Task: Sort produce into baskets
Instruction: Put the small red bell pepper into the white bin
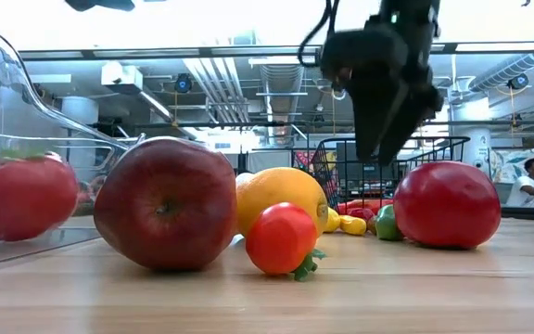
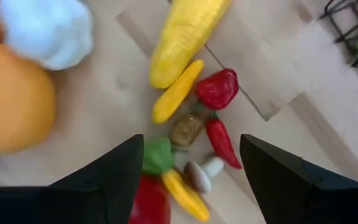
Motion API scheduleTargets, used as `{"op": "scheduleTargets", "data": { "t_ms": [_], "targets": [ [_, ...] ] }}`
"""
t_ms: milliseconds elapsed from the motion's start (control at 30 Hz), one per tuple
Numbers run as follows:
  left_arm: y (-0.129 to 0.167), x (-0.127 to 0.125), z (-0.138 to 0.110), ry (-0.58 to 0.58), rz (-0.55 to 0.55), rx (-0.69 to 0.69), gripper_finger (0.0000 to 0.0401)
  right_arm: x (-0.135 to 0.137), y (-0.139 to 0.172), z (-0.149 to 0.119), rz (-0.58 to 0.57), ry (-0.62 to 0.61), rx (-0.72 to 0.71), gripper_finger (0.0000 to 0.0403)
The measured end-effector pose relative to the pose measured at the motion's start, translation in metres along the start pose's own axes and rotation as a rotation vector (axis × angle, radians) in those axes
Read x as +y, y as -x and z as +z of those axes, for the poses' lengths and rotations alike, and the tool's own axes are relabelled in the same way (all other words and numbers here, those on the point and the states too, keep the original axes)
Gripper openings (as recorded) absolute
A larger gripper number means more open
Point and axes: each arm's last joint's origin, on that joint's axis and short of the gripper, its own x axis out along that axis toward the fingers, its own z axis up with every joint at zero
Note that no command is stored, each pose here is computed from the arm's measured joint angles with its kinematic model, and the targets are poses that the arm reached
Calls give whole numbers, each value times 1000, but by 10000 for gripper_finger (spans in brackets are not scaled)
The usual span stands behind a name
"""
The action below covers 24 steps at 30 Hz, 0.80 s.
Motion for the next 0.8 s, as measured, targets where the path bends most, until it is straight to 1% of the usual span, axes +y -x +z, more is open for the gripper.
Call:
{"op": "scheduleTargets", "data": {
  "t_ms": [100,167,367,533,633,800],
  "targets": [
    [0,0,0,-23,1,1,244,-4,-12,-1,9,-60,-22,248],
    [0,0,0,-38,3,0,244,-6,-19,1,13,-102,-61,246],
    [0,1,0,-69,15,-6,244,-12,-29,1,-40,-197,-140,244],
    [0,1,0,-79,19,-6,244,-13,-42,-1,-47,-220,-137,244],
    [0,1,0,-82,41,-15,244,-17,-48,-4,-65,-232,-126,244],
    [0,2,0,-85,43,-14,244,-23,-55,-9,-92,-265,-141,244]
  ]
}}
